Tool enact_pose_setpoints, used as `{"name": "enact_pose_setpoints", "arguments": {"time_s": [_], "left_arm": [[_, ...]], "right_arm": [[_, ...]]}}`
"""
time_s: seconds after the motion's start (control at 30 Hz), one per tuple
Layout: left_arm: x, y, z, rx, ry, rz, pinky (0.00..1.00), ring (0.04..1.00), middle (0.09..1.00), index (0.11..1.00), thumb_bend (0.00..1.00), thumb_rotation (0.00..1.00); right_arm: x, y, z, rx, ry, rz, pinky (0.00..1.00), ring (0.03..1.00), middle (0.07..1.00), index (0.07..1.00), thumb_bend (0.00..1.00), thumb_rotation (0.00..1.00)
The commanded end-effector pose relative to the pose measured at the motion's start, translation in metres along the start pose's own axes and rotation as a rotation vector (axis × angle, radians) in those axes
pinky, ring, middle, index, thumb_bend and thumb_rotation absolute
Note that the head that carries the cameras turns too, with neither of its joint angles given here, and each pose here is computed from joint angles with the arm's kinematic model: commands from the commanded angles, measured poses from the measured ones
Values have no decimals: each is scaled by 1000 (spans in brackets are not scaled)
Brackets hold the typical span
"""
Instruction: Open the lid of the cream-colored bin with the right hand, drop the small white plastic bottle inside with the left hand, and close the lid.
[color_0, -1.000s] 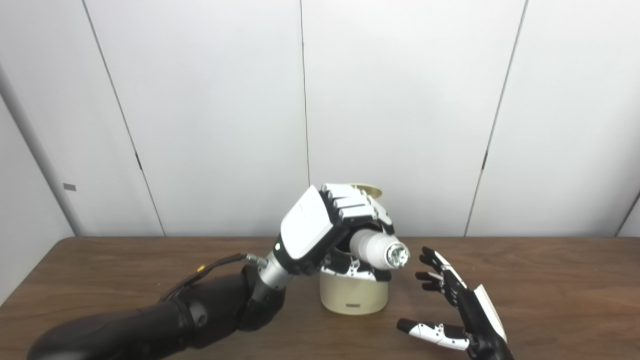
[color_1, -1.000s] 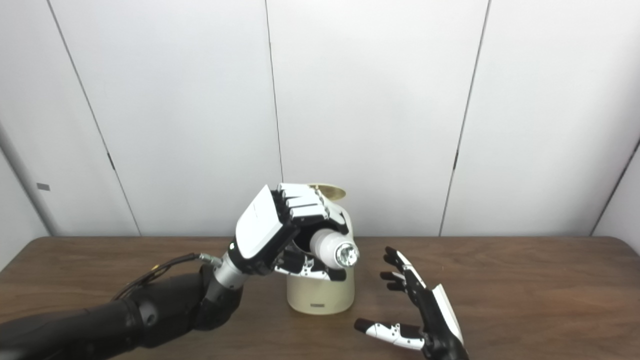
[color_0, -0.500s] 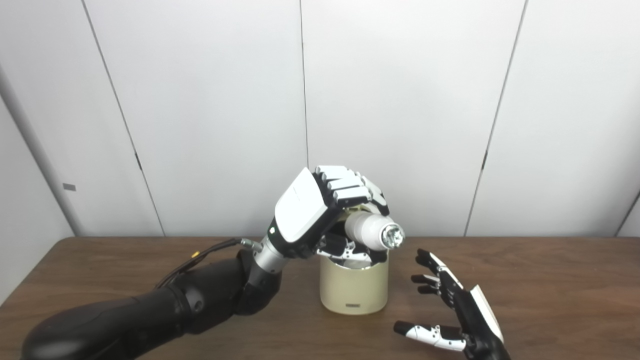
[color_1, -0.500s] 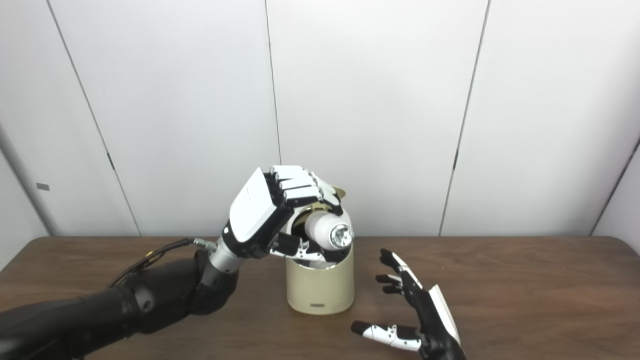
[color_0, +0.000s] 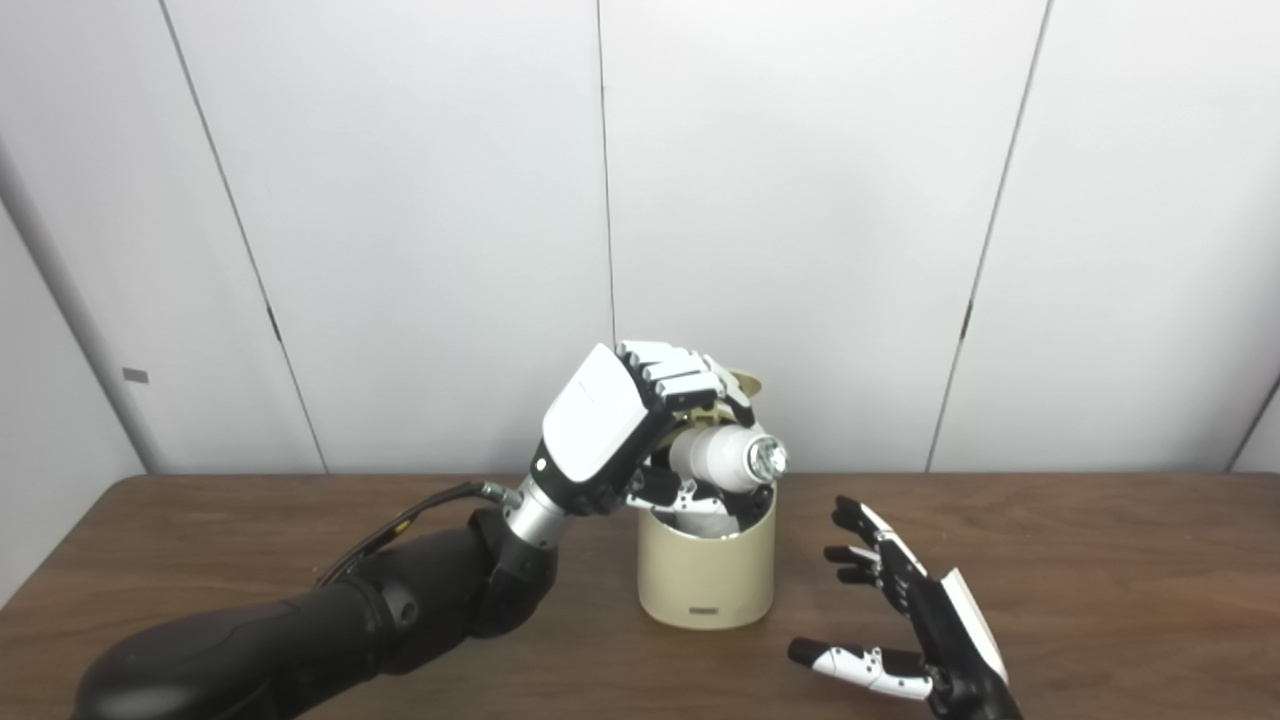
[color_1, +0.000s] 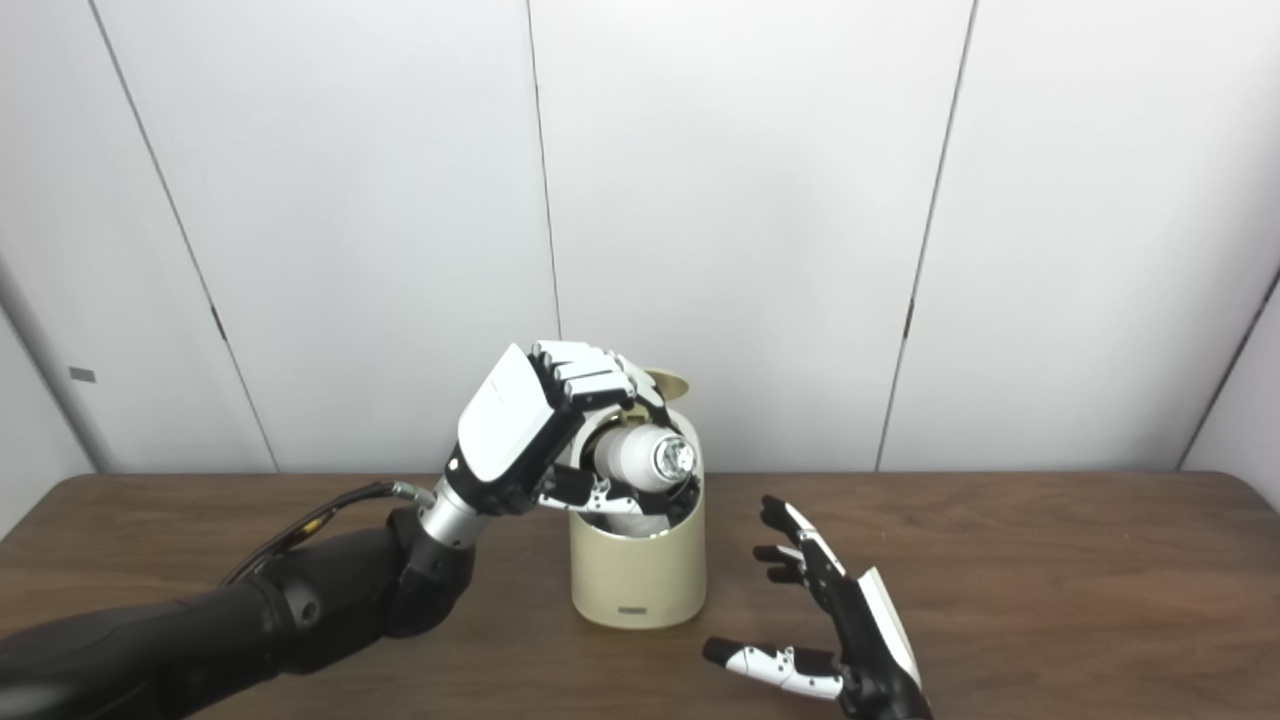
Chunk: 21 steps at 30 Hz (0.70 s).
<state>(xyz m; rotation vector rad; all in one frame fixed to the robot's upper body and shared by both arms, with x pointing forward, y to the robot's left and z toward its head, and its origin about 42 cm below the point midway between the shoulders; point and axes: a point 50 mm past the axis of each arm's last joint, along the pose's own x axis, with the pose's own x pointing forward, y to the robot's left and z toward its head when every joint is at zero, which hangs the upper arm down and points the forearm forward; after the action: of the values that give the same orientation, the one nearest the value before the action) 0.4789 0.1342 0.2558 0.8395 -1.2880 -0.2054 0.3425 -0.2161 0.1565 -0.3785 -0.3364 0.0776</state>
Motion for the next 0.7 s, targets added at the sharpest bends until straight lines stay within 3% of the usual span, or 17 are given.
{"name": "enact_pose_setpoints", "arguments": {"time_s": [0.0, 0.57, 0.67], "left_arm": [[15, 9, -7, 17, 6, 41, 299, 429, 561, 471, 469, 0], [-11, -10, -7, -18, 133, -20, 326, 447, 539, 466, 473, 0], [-18, -11, -7, -42, 186, -36, 324, 445, 537, 474, 474, 0]], "right_arm": [[11, -4, 18, 1, -84, -23, 738, 786, 899, 903, 781, 339], [12, -4, 24, 10, -95, -34, 743, 787, 896, 903, 779, 330], [13, -4, 23, 8, -103, -31, 742, 786, 898, 904, 776, 330]]}}
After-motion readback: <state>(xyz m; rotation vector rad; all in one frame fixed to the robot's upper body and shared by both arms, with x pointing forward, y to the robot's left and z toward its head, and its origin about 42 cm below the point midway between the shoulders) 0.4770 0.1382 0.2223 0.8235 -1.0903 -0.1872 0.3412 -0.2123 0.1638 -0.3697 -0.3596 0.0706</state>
